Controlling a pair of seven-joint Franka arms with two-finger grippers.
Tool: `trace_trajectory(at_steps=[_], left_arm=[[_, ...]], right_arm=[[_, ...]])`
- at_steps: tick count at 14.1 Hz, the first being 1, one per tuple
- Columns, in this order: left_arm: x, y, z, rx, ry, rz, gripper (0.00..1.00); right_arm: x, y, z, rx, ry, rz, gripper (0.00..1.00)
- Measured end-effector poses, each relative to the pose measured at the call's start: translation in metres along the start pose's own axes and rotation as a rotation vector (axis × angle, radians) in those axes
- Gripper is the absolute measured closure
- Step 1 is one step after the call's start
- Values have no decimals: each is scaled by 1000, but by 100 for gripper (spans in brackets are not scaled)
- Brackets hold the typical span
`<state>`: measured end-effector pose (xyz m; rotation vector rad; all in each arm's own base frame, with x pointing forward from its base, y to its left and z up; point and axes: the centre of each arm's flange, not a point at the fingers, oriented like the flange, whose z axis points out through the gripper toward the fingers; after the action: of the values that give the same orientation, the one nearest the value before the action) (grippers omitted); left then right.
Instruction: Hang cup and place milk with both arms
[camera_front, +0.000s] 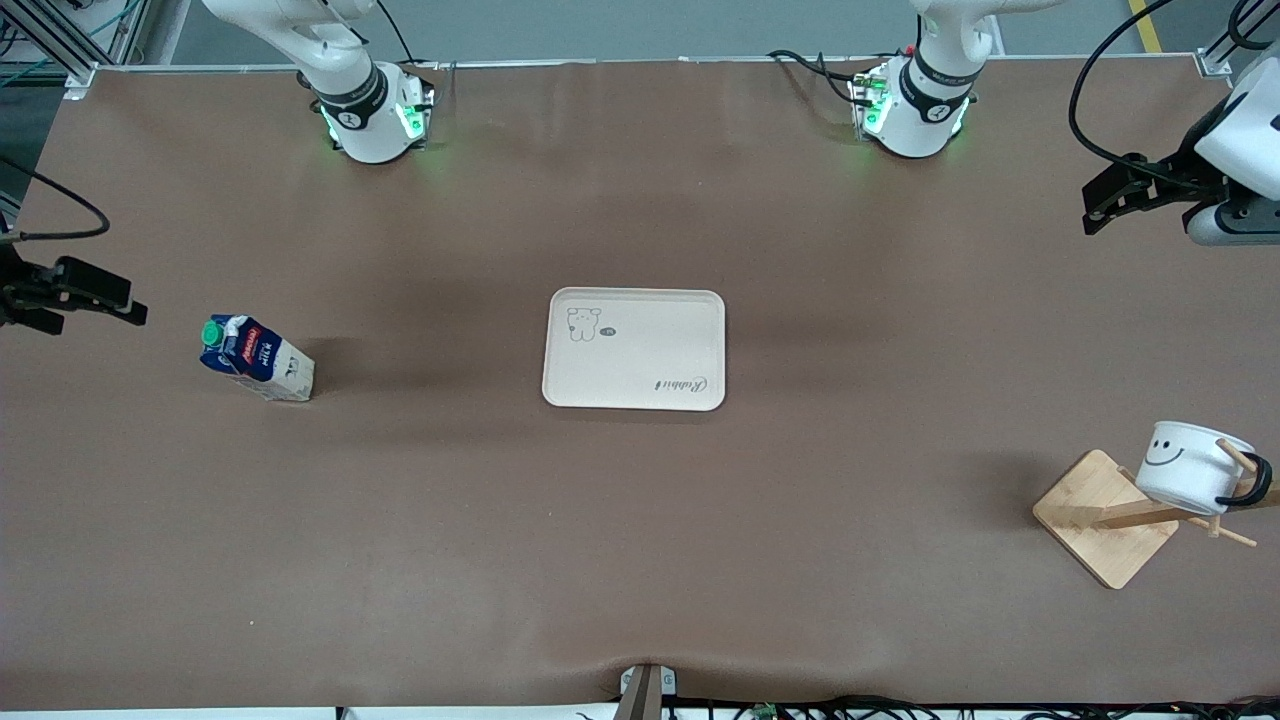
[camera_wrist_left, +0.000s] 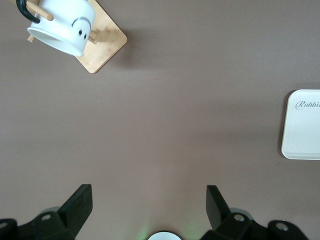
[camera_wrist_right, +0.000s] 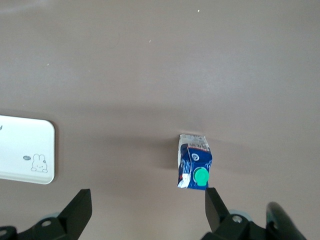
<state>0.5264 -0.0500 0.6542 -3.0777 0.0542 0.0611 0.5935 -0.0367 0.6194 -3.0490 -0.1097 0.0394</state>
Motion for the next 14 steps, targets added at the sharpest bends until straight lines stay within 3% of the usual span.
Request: trace_trajectory(at_steps=[7, 14], left_arm=[[-3, -3, 2, -16, -5, -7, 0], [-2, -10, 2, -20, -4, -16, 0]], right_arm=[[-55, 5, 30, -15, -46, 6, 0], [-59, 4, 33, -31, -57, -2, 0]])
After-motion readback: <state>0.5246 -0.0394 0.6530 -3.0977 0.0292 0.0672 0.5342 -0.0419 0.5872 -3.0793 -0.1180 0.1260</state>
